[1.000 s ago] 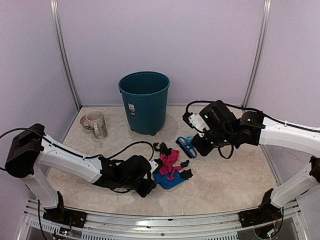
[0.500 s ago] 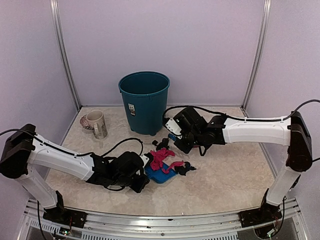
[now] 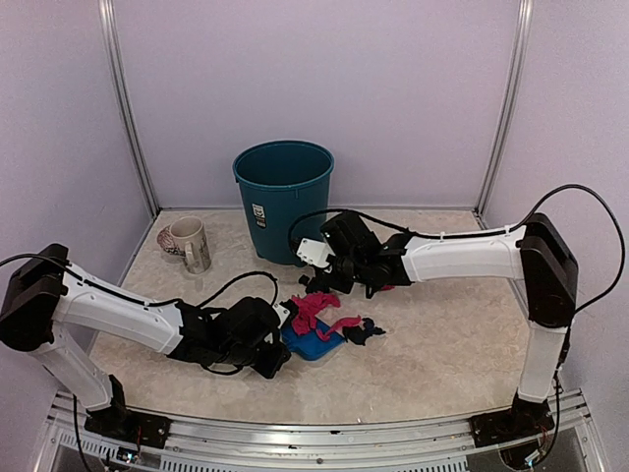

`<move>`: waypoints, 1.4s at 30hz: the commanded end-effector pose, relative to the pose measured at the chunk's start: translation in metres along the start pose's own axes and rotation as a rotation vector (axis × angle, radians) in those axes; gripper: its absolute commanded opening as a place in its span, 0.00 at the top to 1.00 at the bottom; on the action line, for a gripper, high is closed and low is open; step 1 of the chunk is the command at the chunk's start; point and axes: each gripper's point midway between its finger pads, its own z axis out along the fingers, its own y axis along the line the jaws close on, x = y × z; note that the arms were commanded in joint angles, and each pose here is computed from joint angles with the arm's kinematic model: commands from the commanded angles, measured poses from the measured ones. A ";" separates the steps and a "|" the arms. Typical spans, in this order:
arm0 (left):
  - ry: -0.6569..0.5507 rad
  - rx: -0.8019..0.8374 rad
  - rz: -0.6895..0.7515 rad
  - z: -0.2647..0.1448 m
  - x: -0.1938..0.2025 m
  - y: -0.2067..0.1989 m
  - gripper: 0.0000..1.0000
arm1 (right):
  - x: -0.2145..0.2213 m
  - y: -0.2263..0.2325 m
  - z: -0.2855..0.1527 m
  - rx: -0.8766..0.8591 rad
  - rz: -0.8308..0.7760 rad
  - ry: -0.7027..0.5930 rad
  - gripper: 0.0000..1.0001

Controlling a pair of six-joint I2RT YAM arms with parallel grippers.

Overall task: Sweep away the paper scraps from the table
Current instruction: Sweep the paper scraps into the dustpan.

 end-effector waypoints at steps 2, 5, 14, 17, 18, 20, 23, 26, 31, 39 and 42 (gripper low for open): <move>0.079 -0.036 -0.007 0.004 0.025 0.014 1.00 | -0.027 0.007 0.008 -0.041 -0.109 -0.129 1.00; 0.084 -0.039 -0.009 0.004 0.028 0.016 1.00 | -0.022 0.021 0.012 -0.094 -0.150 -0.126 1.00; 0.083 -0.052 -0.031 0.001 0.030 0.023 1.00 | 0.002 0.055 -0.001 -0.214 -0.174 -0.075 1.00; 0.082 -0.058 -0.038 0.001 0.029 0.027 1.00 | 0.007 0.065 -0.013 -0.240 -0.173 -0.065 1.00; 0.080 -0.061 -0.039 0.001 0.029 0.028 1.00 | 0.008 0.067 -0.018 -0.249 -0.170 -0.070 1.00; 0.081 -0.065 -0.046 0.001 0.030 0.030 1.00 | 0.009 0.076 -0.028 -0.267 -0.170 -0.074 1.00; 0.081 -0.066 -0.055 0.002 0.030 0.033 1.00 | 0.008 0.083 -0.043 -0.274 -0.156 -0.083 1.00; 0.087 -0.074 -0.060 0.004 0.032 0.036 1.00 | 0.007 0.090 -0.058 -0.280 -0.137 -0.098 1.00; 0.087 -0.083 -0.078 0.007 0.033 0.041 1.00 | 0.002 0.109 -0.078 -0.313 -0.114 -0.120 1.00; 0.067 -0.094 -0.089 0.009 0.033 0.044 1.00 | -0.004 0.114 -0.094 -0.300 -0.076 -0.123 1.00; 0.053 -0.102 -0.092 0.008 0.034 0.047 1.00 | -0.006 0.102 -0.100 -0.255 -0.054 -0.122 1.00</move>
